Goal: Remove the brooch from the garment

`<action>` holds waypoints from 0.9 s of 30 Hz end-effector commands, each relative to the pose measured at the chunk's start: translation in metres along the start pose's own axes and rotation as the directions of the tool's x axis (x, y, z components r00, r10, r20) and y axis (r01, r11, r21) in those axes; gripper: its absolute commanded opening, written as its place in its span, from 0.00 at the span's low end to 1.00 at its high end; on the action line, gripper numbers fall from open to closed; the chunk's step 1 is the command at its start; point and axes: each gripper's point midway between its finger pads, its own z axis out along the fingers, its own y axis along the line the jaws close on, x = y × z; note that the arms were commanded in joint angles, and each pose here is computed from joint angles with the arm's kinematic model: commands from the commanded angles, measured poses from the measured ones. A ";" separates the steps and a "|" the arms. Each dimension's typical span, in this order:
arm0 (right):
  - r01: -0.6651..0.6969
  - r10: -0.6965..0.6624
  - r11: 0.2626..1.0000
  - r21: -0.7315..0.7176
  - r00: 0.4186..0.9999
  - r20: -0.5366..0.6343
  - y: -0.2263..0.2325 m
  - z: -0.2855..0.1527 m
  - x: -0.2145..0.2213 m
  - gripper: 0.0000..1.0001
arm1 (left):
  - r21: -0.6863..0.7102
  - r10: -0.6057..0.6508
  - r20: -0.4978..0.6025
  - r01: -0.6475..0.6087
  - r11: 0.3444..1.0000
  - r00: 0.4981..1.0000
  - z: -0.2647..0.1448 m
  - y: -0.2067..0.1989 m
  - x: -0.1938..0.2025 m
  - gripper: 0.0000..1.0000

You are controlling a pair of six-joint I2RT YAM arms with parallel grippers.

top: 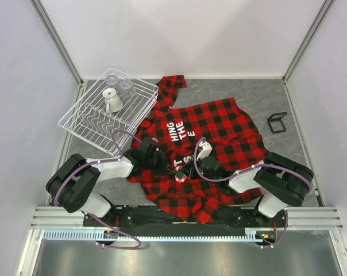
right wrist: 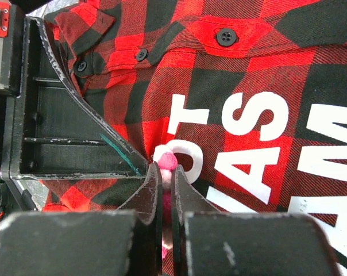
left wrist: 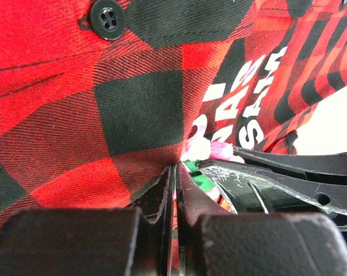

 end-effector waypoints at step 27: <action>0.092 -0.094 0.993 -0.071 0.995 -0.023 0.021 0.004 0.011 0.00 | 0.010 0.425 0.047 -0.426 0.905 0.904 -0.010 -0.007 0.011 0.28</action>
